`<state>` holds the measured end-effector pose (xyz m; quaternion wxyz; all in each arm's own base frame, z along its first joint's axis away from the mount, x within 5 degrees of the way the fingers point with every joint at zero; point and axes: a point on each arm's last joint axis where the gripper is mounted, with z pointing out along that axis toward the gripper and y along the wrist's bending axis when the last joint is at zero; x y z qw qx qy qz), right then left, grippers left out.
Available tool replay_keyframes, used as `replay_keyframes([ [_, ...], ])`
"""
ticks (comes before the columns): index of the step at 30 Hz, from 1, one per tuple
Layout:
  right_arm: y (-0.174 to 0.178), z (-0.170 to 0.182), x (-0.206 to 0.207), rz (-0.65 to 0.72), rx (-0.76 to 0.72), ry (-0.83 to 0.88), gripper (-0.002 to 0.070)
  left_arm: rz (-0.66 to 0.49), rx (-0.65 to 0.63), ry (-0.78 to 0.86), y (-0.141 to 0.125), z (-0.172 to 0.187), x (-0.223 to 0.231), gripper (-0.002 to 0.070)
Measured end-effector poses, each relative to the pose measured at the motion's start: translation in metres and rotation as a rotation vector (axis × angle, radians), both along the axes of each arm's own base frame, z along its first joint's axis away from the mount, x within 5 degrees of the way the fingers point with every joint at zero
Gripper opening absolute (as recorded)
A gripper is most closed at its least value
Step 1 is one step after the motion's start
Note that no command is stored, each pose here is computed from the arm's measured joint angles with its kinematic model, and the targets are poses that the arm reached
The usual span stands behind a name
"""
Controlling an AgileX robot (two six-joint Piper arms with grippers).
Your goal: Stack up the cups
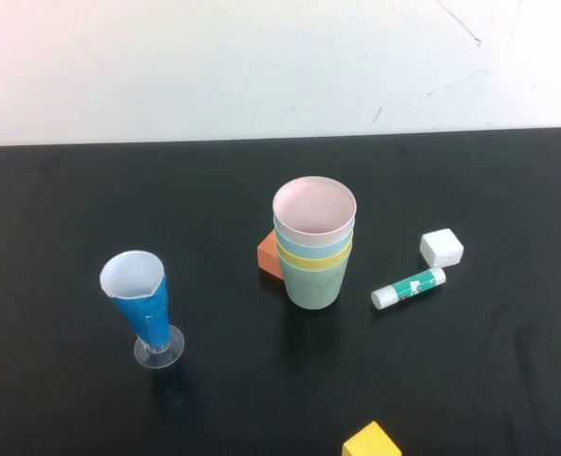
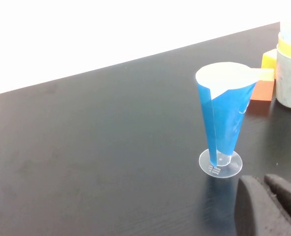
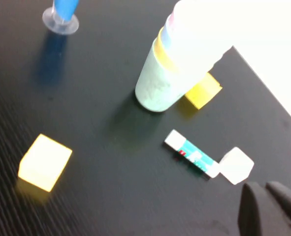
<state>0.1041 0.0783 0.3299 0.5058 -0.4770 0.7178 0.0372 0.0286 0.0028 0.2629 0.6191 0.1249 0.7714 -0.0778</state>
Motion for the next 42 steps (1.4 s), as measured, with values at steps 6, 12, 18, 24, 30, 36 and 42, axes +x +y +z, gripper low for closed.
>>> replay_keyframes([
  [6, -0.016, -0.028, -0.014, -0.105, 0.105, 0.001, -0.0001, 0.000, 0.001, 0.000, 0.000, 0.000, 0.000, 0.0001],
  [12, -0.054, -0.061, -0.031, -0.374, 0.157, -0.070, -0.0001, 0.001, 0.002, -0.001, 0.000, 0.000, 0.000, 0.0000],
  [18, -0.078, -0.075, -0.050, -0.625, 0.228, -0.217, -0.0001, 0.001, 0.002, -0.001, 0.000, 0.000, 0.000, 0.0000],
  [24, -0.086, -0.094, -0.062, -0.823, 0.321, -0.258, -0.0001, 0.001, 0.002, -0.001, 0.000, 0.000, 0.000, 0.0000],
  [30, -0.087, -0.112, -0.059, -0.870, 0.320, -0.237, -0.0002, 0.001, 0.002, -0.001, 0.000, 0.000, 0.000, 0.0000],
  [36, -0.082, -0.156, -0.053, -0.837, 0.322, -0.114, -0.0002, 0.001, 0.002, -0.001, 0.000, 0.000, 0.000, 0.0000],
  [42, -0.082, -0.160, -0.053, -0.849, 0.319, -0.084, -0.0002, 0.001, 0.002, -0.001, 0.000, 0.000, 0.000, 0.0000],
])
